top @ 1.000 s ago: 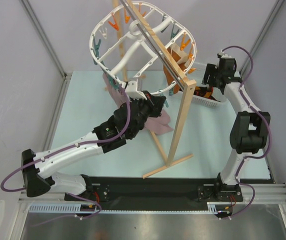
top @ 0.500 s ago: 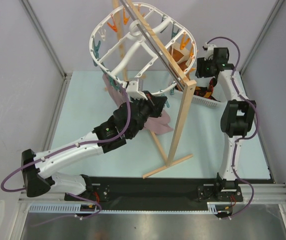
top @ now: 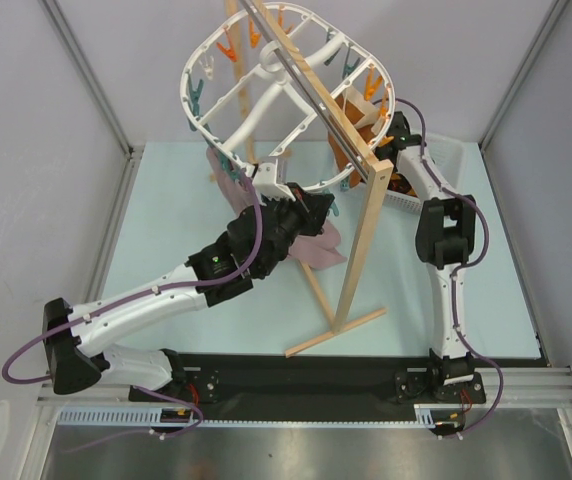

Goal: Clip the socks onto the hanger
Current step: Pick up the sock from the bin, then clamp the sock onto the hanger.

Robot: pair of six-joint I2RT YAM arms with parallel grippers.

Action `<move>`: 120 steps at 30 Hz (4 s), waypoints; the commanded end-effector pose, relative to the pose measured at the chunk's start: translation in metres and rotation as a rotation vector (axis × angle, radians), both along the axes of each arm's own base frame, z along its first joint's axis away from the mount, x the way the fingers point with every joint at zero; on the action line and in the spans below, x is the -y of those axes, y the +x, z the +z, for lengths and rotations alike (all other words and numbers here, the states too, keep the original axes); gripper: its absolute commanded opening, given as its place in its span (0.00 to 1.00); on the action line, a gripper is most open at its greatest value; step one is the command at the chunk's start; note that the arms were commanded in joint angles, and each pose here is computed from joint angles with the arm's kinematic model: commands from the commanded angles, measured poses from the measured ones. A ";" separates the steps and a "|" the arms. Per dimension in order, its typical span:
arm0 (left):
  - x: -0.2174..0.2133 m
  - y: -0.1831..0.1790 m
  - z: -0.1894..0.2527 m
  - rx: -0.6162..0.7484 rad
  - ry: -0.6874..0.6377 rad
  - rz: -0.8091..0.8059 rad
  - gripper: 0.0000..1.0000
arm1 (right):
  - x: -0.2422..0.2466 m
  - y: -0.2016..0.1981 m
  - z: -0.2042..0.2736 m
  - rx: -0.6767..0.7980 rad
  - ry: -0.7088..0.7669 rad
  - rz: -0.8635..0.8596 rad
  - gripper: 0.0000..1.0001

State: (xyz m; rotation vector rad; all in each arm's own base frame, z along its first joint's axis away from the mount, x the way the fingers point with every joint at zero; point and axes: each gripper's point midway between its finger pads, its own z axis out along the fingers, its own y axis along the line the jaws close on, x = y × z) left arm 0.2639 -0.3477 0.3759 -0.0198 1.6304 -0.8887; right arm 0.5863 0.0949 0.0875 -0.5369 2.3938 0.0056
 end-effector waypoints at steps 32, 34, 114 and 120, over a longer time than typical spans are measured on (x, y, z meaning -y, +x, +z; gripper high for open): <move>-0.010 -0.005 -0.009 -0.025 0.000 0.000 0.00 | 0.054 -0.013 0.228 0.435 0.380 -0.207 0.00; -0.010 -0.006 -0.009 -0.026 -0.003 -0.001 0.00 | 0.066 -0.018 0.236 0.444 0.392 -0.208 0.00; -0.023 -0.024 0.006 -0.070 -0.166 -0.050 0.00 | -0.147 -0.363 0.272 0.091 1.309 0.646 0.00; -0.024 -0.025 0.005 -0.068 -0.166 -0.053 0.00 | -0.142 -0.365 0.272 0.069 1.313 0.665 0.00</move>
